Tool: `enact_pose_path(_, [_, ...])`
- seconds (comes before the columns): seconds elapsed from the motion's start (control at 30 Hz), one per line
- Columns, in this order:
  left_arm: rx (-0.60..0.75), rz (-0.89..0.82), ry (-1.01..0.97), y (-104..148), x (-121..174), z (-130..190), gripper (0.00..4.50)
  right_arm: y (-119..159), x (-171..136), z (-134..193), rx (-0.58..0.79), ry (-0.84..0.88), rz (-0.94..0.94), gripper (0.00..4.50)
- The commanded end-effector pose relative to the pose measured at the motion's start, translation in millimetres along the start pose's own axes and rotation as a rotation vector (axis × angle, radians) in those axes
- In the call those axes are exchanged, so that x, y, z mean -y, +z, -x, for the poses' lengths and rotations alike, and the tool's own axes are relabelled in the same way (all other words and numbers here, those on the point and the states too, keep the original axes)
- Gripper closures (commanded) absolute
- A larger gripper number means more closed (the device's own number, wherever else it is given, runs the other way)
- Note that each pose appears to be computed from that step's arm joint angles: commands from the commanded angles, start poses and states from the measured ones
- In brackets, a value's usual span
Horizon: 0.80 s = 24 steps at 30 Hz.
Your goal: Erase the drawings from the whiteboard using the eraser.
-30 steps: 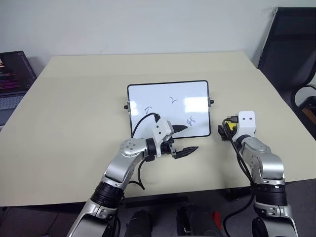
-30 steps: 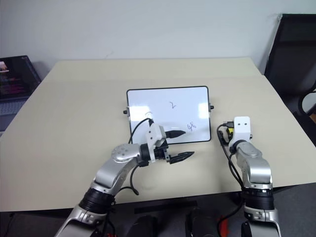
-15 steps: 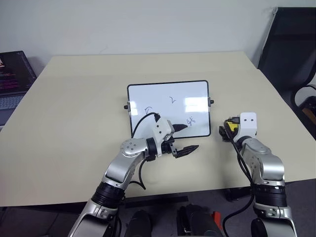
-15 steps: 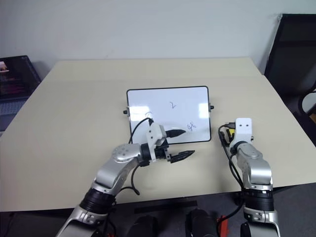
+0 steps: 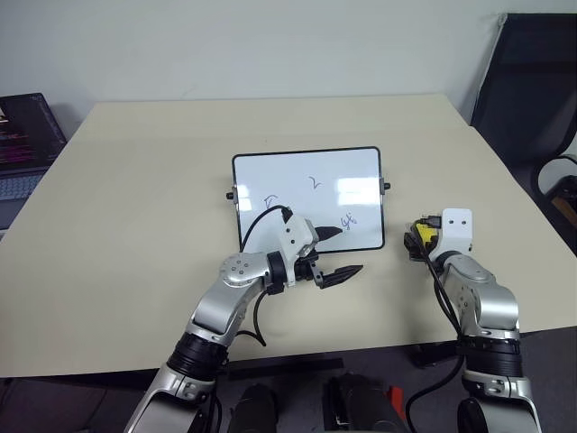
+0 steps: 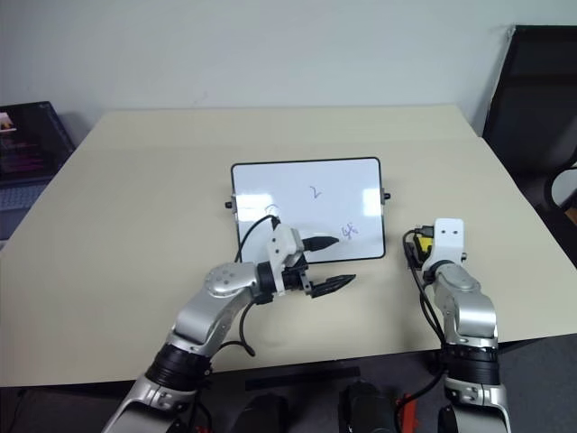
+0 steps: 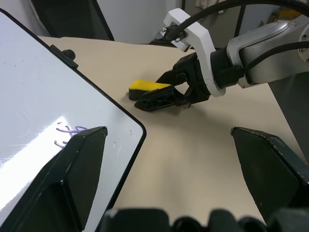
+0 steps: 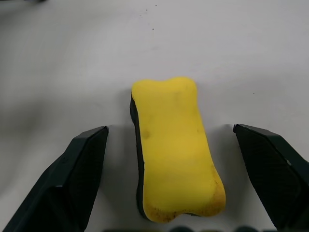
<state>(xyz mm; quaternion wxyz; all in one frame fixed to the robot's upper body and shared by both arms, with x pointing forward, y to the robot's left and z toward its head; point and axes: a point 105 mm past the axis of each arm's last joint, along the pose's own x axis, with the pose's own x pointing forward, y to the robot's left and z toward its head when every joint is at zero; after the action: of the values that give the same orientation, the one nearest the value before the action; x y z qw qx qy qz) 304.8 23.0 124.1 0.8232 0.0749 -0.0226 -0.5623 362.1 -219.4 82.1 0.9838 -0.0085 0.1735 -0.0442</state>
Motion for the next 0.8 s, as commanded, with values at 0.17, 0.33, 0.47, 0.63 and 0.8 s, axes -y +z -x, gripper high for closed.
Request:
enact_pose_path(0.17, [0.055, -0.040, -0.011, 17.0, 4.9, -1.6, 0.00, 13.6, 5.5, -1.1, 0.053, -0.020, -0.022, 0.05])
enact_pose_path(0.33, [0.055, -0.041, -0.002, 17.5, 3.1, -1.5, 0.00, 16.3, 5.1, -1.4, 0.062, -0.021, -0.026, 1.24])
enact_pose_path(0.47, [0.054, -0.036, -0.002, 16.3, 5.5, -1.7, 0.00, 19.4, 3.1, -1.6, 0.070, -0.017, -0.023, 2.78])
enact_pose_path(0.63, [0.056, -0.036, 0.001, 17.2, 4.9, -2.4, 0.00, 21.9, 1.4, -2.1, 0.074, -0.014, -0.022, 3.22])
enact_pose_path(0.8, [0.056, -0.037, 0.008, 17.4, 2.8, -2.1, 0.00, 24.5, -0.1, -2.8, 0.078, -0.013, -0.019, 3.22])
